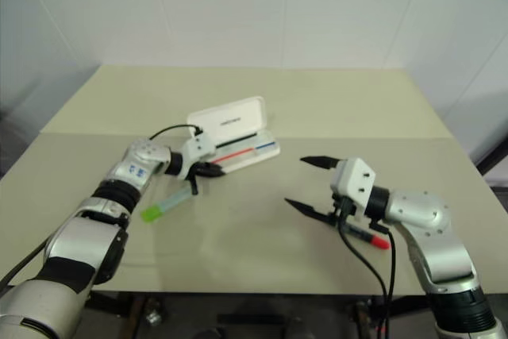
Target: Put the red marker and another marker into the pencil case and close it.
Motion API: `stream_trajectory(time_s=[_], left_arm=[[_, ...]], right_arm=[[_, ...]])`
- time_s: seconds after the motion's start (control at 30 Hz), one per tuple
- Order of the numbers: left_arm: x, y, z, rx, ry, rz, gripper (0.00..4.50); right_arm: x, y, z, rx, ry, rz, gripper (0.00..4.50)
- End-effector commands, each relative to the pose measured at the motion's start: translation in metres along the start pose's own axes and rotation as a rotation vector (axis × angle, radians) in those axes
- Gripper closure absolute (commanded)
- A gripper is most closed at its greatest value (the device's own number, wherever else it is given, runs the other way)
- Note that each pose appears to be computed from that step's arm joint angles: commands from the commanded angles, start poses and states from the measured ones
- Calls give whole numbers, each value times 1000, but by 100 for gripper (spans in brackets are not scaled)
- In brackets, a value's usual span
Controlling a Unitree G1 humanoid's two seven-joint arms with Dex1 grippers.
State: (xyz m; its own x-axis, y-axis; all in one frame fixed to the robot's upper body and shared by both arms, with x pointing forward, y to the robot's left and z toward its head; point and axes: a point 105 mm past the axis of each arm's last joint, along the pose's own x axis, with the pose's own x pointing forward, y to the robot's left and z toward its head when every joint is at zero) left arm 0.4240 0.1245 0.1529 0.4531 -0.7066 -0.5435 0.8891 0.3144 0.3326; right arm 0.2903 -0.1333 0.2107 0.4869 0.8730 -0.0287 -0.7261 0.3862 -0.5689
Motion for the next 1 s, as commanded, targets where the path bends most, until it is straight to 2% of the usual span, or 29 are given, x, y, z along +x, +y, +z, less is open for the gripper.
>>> stream_trajectory(time_s=[0.03,0.2,0.33,0.6,0.77,1.0], left_arm=[[-4,-10,43,123,-119,-98,447],[-23,-37,62,274,-169,-221,447],[-37,-52,48,329,-107,-277,447],[-51,-86,24,288,-22,-332,447],[-46,-112,21,257,-44,-368,447],[-39,-121,5,216,-17,-380,447]], right_arm=[[-6,-6,15,-52,-33,-25,0],[-6,-7,12,-44,-30,-29,0],[-8,-6,8,-32,-20,-25,0],[-21,-2,4,-16,16,-27,0],[-30,1,0,-3,44,-30,0],[-39,3,-2,7,68,-38,0]])
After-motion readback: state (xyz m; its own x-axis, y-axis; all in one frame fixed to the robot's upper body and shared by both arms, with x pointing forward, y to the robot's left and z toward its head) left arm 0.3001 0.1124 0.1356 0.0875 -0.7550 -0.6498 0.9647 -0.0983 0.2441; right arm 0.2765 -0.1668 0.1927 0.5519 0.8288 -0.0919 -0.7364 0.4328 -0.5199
